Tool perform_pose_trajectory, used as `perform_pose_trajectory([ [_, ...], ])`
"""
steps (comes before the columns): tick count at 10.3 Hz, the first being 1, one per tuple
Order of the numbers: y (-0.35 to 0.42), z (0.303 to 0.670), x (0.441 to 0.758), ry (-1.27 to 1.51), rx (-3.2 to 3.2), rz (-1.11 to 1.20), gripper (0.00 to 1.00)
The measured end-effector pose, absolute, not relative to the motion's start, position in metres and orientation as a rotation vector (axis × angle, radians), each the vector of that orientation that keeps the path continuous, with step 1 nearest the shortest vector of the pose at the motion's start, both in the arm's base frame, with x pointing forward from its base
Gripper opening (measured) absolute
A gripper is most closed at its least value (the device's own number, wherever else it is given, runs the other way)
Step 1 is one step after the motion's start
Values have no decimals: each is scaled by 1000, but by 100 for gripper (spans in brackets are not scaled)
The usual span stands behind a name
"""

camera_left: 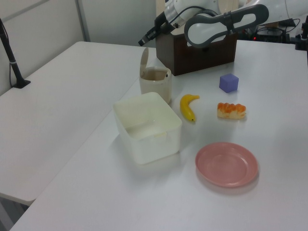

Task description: Close the trash can

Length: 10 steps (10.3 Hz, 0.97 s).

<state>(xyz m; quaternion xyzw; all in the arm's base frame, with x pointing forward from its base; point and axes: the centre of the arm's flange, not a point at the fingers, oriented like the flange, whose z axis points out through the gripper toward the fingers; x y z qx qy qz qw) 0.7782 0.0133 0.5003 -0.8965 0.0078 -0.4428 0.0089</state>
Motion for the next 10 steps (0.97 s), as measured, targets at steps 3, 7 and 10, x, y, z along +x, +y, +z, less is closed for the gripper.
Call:
perform_pose_trajectory([
  [3, 13, 496, 779, 24, -2805, -1375, 1],
  [7, 14, 481, 778, 24, -2896, -1177, 1],
  [10, 12, 502, 770, 26, -2918, -1121, 1],
])
